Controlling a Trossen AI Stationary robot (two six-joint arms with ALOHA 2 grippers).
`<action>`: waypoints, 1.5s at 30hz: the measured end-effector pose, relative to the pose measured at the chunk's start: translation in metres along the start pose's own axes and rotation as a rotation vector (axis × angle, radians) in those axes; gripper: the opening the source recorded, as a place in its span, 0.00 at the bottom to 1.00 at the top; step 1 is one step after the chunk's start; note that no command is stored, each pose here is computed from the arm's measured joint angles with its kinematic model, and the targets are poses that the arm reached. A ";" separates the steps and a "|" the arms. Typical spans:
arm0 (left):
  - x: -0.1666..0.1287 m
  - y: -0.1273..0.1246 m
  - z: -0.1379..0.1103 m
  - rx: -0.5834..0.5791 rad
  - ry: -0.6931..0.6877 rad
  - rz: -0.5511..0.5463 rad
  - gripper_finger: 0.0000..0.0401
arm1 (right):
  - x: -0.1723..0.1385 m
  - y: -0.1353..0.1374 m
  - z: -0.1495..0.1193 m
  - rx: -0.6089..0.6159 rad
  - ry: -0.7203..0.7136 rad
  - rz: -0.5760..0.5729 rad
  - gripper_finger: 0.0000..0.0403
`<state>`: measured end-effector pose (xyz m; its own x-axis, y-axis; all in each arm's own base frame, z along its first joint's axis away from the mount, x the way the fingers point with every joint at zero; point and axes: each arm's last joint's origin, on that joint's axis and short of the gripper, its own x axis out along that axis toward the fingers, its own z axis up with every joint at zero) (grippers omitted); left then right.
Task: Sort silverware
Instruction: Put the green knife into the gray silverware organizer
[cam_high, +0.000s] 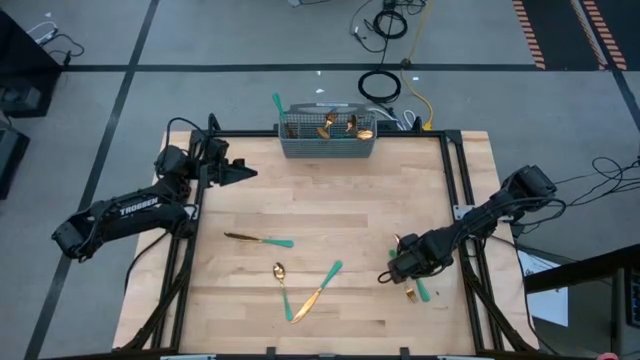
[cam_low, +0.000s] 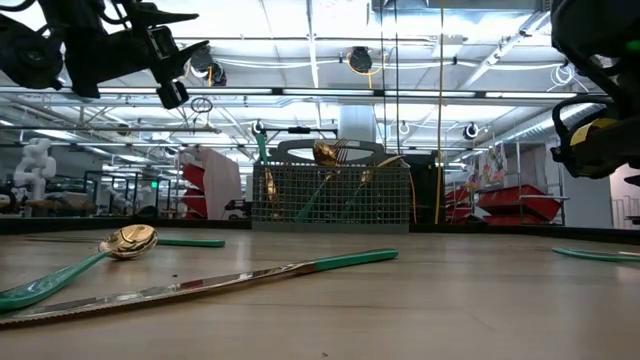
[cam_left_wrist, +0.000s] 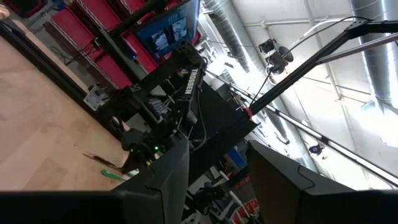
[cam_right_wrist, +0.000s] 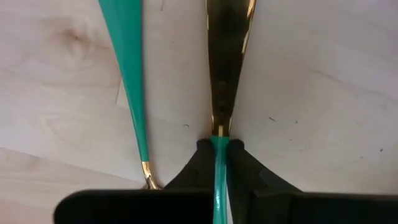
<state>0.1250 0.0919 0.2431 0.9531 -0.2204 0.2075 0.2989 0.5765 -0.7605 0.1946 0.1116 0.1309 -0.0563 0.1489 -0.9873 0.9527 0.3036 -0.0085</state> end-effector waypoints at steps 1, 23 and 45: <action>0.000 0.000 0.000 0.000 0.000 0.000 0.42 | -0.002 0.002 0.000 0.005 -0.013 0.008 0.00; 0.000 0.000 0.001 0.027 -0.047 0.018 0.42 | -0.036 0.021 0.009 0.221 -0.530 0.159 0.00; 0.000 0.001 0.004 0.103 -0.142 0.061 0.42 | -0.164 0.081 0.087 0.026 -1.101 0.288 0.00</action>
<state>0.1253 0.0961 0.2445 0.9646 -0.0735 0.2533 0.2367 0.6645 -0.7088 0.3070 0.0302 0.2784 0.4462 -0.7011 -0.5561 0.8944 0.3705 0.2506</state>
